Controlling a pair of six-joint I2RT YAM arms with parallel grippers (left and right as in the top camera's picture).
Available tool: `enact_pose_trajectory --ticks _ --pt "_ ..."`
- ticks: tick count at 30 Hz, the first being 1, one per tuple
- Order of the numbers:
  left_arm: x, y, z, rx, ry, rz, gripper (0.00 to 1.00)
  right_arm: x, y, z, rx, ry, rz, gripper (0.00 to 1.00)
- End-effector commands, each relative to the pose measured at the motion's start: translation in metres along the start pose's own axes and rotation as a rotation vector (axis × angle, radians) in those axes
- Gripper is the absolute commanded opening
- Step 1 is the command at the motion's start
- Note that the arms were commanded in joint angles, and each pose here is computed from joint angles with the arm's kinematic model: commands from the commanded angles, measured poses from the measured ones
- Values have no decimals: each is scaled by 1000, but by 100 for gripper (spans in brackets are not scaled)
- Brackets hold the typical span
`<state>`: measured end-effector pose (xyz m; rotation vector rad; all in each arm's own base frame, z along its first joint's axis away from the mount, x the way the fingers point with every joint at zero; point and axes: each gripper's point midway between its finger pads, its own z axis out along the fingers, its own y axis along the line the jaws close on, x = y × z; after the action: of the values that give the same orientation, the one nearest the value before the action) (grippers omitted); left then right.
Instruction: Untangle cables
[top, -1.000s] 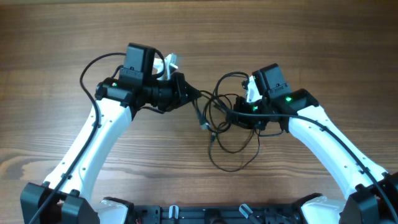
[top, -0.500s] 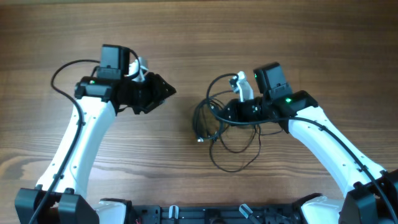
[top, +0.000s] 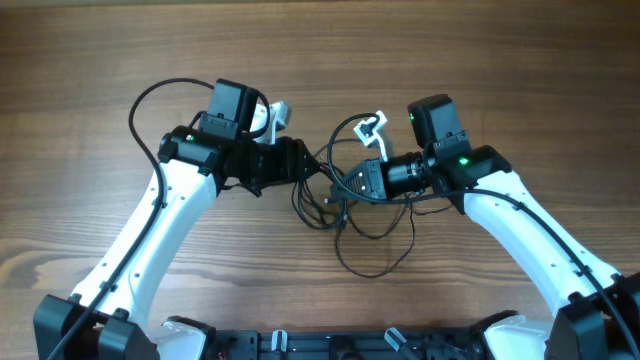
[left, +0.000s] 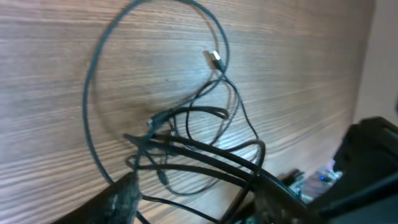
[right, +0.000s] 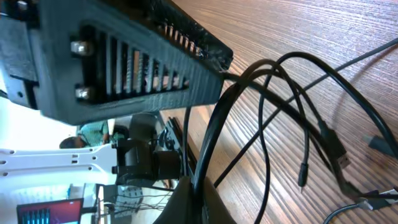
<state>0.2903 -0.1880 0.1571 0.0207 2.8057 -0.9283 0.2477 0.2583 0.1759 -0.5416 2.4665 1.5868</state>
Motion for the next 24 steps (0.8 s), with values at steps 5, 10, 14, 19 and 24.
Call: enact_pose_trajectory --ticks 5,10,14,19,24 --pt "13 20 7 -69 17 -4 44 -7 -11 1 54 -24 49 4" --pt "33 38 22 -89 65 -35 42 -13 2 1 -10 -37 42 4" --pt "33 42 27 -87 60 -41 54 -17 31 -2 -165 -20 -13 4" --pt "28 40 28 -78 39 -29 54 -19 56 -8 -292 -1 -77 4" --pt "28 40 28 -78 39 -29 54 -41 84 -17 -375 -42 -150 4"
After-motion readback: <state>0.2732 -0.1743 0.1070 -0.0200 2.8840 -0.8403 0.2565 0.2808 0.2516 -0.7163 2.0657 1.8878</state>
